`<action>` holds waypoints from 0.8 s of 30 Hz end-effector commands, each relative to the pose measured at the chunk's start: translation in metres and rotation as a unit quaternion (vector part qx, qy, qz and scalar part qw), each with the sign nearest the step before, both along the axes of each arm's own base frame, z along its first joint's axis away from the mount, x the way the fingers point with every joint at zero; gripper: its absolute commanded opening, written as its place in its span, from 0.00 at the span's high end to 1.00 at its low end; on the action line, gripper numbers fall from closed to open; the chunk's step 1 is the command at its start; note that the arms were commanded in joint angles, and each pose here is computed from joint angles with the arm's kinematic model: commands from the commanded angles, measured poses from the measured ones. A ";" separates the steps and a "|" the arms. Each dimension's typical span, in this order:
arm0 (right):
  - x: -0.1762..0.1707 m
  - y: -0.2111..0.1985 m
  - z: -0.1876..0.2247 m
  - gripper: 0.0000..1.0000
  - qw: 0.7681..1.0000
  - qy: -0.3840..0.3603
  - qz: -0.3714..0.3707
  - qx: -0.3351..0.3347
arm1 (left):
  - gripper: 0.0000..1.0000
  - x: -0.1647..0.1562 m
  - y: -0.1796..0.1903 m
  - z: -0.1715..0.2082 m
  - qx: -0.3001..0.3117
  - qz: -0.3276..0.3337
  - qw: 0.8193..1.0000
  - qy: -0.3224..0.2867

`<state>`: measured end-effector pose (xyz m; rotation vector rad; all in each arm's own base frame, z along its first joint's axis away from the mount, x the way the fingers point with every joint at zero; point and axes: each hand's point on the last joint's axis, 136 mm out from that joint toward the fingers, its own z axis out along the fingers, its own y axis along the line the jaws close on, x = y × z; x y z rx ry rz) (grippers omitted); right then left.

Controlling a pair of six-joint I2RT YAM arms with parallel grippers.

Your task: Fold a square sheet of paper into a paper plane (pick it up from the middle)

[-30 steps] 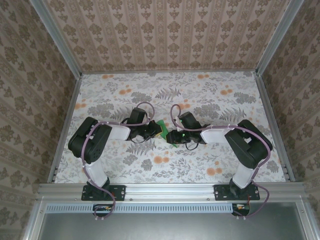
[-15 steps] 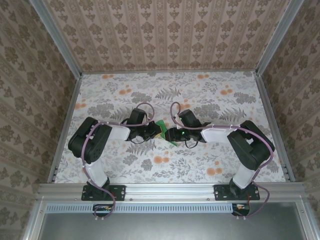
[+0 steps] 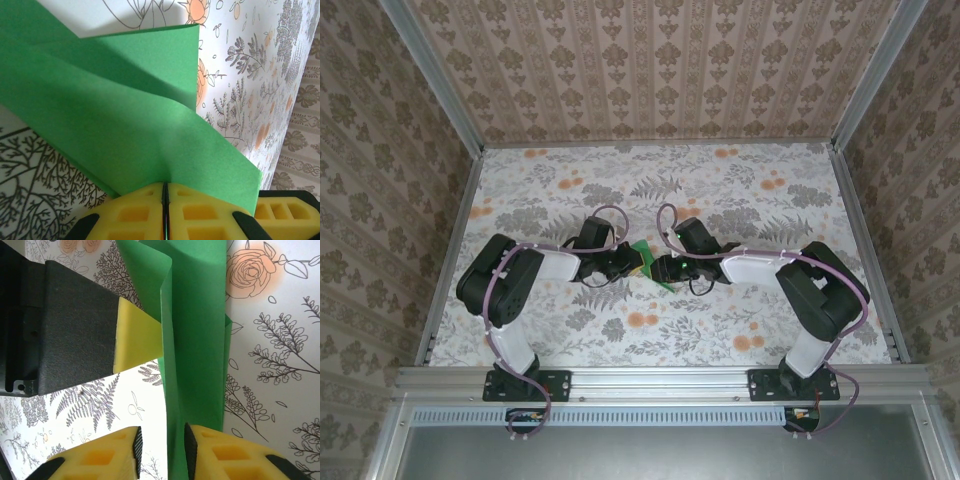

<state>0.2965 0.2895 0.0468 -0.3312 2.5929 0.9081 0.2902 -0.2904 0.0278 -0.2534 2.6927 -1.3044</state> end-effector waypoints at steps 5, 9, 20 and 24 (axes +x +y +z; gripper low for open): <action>-0.005 0.006 -0.005 0.77 1.000 0.016 0.015 0.000 | 0.90 -0.004 0.004 -0.002 0.007 -0.004 1.000 -0.005; -0.009 0.007 -0.013 0.80 0.999 0.030 0.016 0.000 | 0.90 -0.004 0.005 0.001 0.007 -0.003 1.000 -0.008; -0.017 0.006 -0.026 0.89 0.998 0.053 0.021 0.005 | 0.90 -0.008 0.007 0.001 0.007 -0.001 1.000 -0.007; -0.018 0.004 -0.031 0.88 0.998 0.053 0.023 -0.003 | 0.89 -0.008 0.006 0.006 0.001 -0.004 1.000 -0.012</action>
